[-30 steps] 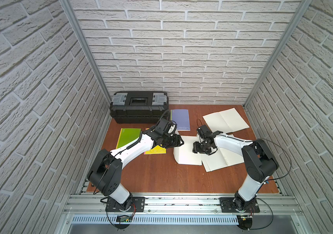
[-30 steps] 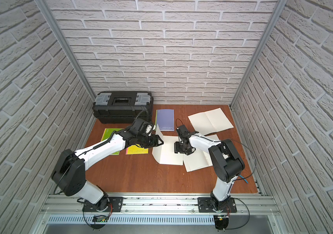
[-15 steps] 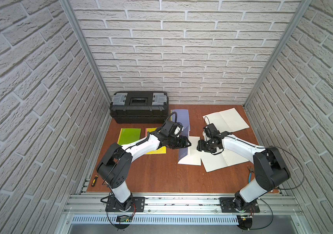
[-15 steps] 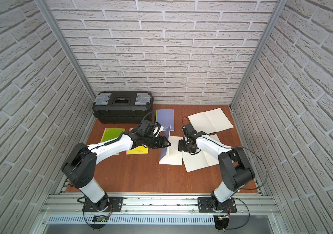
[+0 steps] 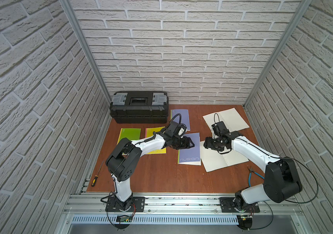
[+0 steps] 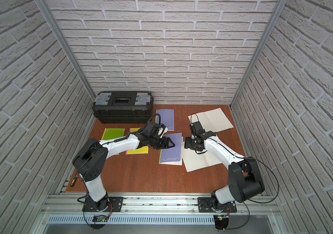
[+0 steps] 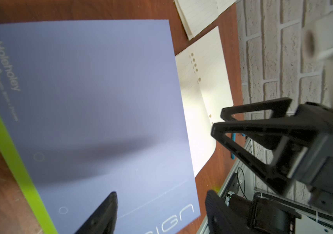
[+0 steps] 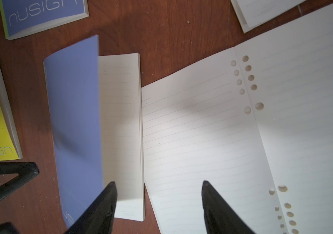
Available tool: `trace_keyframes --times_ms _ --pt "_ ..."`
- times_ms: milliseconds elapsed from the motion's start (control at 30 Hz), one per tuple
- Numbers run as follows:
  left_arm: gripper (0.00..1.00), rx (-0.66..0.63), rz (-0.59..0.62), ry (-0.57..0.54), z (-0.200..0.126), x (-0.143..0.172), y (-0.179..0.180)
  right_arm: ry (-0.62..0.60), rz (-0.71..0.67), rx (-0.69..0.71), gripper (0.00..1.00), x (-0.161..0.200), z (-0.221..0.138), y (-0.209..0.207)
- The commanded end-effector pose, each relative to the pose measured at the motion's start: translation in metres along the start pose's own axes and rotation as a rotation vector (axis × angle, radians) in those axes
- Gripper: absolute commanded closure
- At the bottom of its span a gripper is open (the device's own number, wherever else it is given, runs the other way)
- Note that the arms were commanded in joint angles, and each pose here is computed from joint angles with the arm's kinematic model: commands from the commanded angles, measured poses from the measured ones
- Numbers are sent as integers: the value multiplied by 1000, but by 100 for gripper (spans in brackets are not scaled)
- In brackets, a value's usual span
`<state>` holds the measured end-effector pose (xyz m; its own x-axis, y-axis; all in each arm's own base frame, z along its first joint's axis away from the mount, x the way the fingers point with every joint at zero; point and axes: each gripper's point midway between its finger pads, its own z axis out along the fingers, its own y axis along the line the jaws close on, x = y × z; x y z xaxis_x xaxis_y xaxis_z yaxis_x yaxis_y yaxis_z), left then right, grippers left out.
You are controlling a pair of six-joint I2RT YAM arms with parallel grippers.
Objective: Close the notebook
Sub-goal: Close the notebook at the center of the board.
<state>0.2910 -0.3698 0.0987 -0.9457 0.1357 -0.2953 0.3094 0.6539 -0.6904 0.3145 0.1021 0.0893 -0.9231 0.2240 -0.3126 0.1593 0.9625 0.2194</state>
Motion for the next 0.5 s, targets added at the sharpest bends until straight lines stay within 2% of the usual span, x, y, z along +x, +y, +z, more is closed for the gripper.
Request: trace_keyframes --times_ms 0,300,467 --pt "31 -53 15 4 9 -2 6 14 -19 3 34 3 3 -2" --pt "34 -359 42 114 22 19 51 53 -23 -17 35 7 18 2" --pt "38 -540 64 171 21 27 74 77 -7 -45 41 11 32 7"
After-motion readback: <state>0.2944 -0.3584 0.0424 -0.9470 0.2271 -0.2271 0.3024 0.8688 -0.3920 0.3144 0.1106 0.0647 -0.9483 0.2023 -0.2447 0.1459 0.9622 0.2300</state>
